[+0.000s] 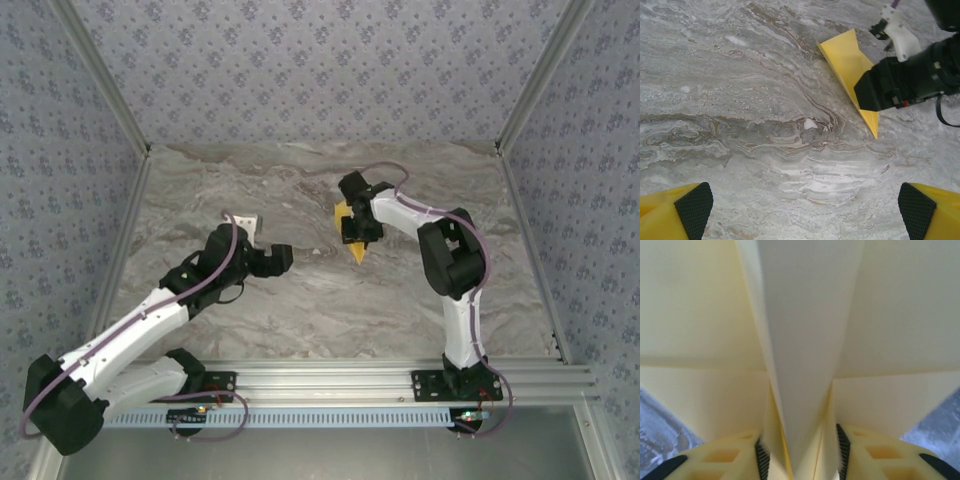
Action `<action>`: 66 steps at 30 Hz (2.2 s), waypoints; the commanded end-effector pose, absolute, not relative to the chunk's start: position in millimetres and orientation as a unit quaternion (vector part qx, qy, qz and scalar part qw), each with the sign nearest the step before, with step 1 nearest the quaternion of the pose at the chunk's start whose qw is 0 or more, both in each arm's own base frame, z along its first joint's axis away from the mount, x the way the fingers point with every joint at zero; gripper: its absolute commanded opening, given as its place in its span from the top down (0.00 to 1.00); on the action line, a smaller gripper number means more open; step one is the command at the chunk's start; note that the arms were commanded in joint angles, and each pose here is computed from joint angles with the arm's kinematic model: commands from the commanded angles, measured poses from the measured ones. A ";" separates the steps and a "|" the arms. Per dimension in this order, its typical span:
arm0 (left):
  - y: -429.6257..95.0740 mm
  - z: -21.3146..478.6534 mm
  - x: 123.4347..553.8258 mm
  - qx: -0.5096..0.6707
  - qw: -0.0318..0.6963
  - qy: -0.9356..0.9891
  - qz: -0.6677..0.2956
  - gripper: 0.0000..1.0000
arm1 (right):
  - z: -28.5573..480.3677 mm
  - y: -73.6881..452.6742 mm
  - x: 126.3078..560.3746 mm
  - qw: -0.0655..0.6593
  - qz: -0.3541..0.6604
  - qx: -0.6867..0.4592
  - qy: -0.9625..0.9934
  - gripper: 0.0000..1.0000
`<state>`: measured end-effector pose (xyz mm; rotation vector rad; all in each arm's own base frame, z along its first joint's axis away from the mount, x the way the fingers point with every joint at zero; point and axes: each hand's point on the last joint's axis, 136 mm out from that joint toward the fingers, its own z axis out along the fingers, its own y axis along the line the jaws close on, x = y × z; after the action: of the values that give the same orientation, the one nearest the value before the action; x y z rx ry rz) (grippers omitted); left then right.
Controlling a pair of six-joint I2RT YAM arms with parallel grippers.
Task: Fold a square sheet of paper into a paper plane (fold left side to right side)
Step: Place the paper plane at the center of the table, then reset both arms
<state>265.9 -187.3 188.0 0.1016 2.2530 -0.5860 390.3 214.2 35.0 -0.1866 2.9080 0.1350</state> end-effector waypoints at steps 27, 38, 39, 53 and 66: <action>16.8 189.1 315.3 -0.175 0.544 0.821 -0.007 0.02 | 166.4 -34.9 301.4 0.484 -0.012 0.195 0.853 0.00; 23.5 139.3 326.2 -0.113 0.516 0.847 0.065 0.02 | 105.1 -58.3 318.7 0.521 -0.080 0.149 0.836 0.00; 21.8 132.7 329.2 -0.108 0.510 0.851 0.065 0.02 | 107.2 -54.7 325.5 0.526 -0.074 0.136 0.836 0.00; -15.4 115.4 370.0 -0.014 0.559 0.829 0.001 0.02 | 90.5 -12.6 383.0 0.567 -0.017 0.002 0.824 0.00; -35.6 106.4 384.7 0.034 0.524 0.849 -0.052 0.02 | 82.8 -16.0 390.6 0.549 -0.004 0.009 0.836 0.00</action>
<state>378.3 -27.3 97.8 0.0297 2.0530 -0.0763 382.9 -15.7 71.5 0.0361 2.0168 -0.0099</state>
